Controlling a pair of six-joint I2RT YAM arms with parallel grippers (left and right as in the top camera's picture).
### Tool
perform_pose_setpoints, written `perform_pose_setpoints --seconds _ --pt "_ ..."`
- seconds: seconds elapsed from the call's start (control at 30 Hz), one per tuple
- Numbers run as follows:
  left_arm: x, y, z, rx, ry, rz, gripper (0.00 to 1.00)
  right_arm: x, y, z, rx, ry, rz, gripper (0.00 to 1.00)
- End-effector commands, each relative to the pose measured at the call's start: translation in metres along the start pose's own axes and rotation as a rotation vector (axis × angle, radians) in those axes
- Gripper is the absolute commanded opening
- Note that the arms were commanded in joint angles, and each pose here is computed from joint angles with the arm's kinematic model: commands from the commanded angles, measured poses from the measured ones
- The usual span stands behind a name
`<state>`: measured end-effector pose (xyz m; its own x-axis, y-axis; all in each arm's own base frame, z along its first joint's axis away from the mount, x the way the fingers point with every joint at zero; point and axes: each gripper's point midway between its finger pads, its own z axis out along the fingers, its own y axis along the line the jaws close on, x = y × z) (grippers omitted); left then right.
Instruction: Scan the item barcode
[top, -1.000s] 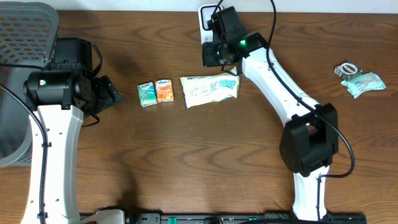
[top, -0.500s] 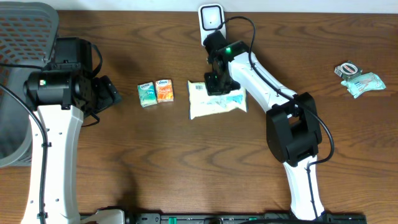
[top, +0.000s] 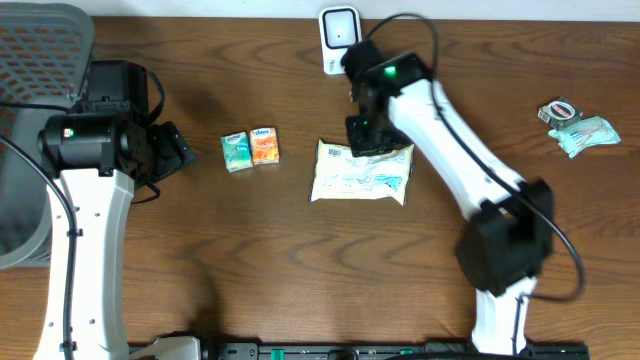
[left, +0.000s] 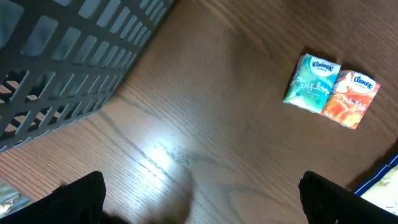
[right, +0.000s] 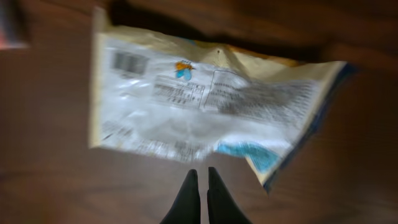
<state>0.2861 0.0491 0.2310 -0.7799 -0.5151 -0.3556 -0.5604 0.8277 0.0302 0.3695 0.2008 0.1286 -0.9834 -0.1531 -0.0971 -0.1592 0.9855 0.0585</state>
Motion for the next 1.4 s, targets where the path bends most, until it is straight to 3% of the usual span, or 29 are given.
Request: perform_pose_setpoints --seconds 0.0,0.07,0.17,0.37,0.53,0.6,0.77,0.9,0.97,1.0,1.03,1.17,1.37 --pt "-0.001 0.003 0.001 -0.013 0.001 -0.012 0.98 0.0 0.0 -0.029 -0.024 -0.061 -0.005 0.13" --pt "-0.001 0.003 0.001 -0.013 0.001 -0.012 0.98 0.003 0.003 -0.029 -0.031 -0.052 -0.012 0.13" --pt "-0.001 0.003 0.001 -0.013 0.001 -0.011 0.98 0.008 0.011 -0.019 -0.027 -0.031 -0.033 0.02" --pt "-0.001 0.003 0.001 -0.013 0.001 -0.012 0.97 0.01 0.024 0.016 -0.036 -0.039 0.013 0.01" --pt "-0.001 0.003 0.001 -0.013 0.001 -0.012 0.98 0.021 0.019 0.069 -0.03 -0.034 0.033 0.09" --pt "-0.001 0.003 0.001 -0.013 0.001 -0.012 0.97 0.026 0.009 0.091 -0.008 -0.047 0.077 0.01" --pt "-0.001 0.003 0.001 -0.013 0.001 -0.012 0.98 0.04 -0.028 0.1 0.074 0.002 0.167 0.01" --pt "-0.001 0.003 0.001 -0.013 0.001 -0.012 0.98 0.041 -0.055 0.047 0.108 0.074 0.205 0.18" --pt "-0.001 0.003 0.001 -0.013 0.001 -0.012 0.98 0.04 -0.063 0.041 0.131 0.078 0.176 0.32" --pt "-0.001 0.003 0.001 -0.013 0.001 -0.012 0.98 0.039 -0.069 0.042 0.162 0.069 0.177 0.34" --pt "-0.001 0.003 0.001 -0.013 0.001 -0.012 0.98 0.037 -0.078 0.041 0.203 0.056 0.193 0.36" --pt "-0.001 0.003 0.001 -0.013 0.001 -0.012 0.98 0.028 -0.097 0.063 0.209 -0.002 0.275 0.18" --pt "-0.001 0.003 0.001 -0.013 0.001 -0.012 0.98 0.043 -0.124 0.091 0.218 0.018 0.368 0.32"
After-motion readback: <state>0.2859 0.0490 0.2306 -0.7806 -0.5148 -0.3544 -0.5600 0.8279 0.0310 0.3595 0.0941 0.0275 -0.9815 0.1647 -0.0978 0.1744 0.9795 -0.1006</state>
